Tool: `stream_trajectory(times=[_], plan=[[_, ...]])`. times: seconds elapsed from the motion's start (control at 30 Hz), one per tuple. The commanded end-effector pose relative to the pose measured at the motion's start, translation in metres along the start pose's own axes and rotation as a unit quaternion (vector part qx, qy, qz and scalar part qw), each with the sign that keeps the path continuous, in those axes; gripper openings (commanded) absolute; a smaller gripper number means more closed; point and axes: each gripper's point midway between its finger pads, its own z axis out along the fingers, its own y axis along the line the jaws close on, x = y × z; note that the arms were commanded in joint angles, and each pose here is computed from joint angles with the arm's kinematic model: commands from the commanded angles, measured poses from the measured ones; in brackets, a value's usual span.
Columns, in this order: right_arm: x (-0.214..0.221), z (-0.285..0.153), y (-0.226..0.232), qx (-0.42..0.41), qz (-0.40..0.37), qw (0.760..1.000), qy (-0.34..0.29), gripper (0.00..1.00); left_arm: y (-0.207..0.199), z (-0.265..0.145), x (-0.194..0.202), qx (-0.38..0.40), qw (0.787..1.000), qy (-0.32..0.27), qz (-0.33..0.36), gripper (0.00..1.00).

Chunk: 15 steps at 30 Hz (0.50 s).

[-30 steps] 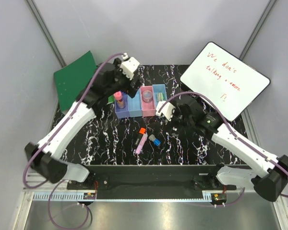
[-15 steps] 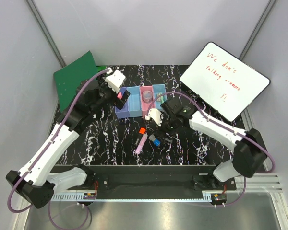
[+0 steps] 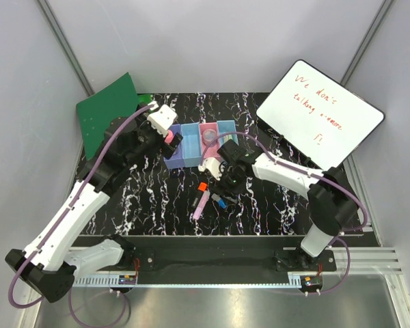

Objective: Sort the stationery into containers
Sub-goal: Pick up the stationery from the center of the board.

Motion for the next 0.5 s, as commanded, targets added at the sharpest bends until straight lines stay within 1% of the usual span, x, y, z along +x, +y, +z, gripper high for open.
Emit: stream_trajectory(times=[0.0,0.17,0.3,0.47], plan=[[-0.015,0.013,0.009,-0.015,-0.001,1.0,-0.016,0.69,0.01,-0.005,-0.014,-0.022,0.999,-0.03,0.013,0.99],[-0.017,0.028,0.022,-0.031,-0.006,0.999,-0.012,0.65,0.009,-0.002,-0.014,-0.018,0.999,-0.031,0.02,0.99],[-0.019,0.039,0.022,-0.027,-0.005,1.0,-0.012,0.62,0.008,0.0,-0.014,-0.017,0.999,-0.035,0.018,0.99],[-0.008,0.051,0.018,-0.022,-0.005,1.0,0.008,0.59,0.007,0.0,-0.014,-0.017,0.999,-0.04,0.02,0.99]])
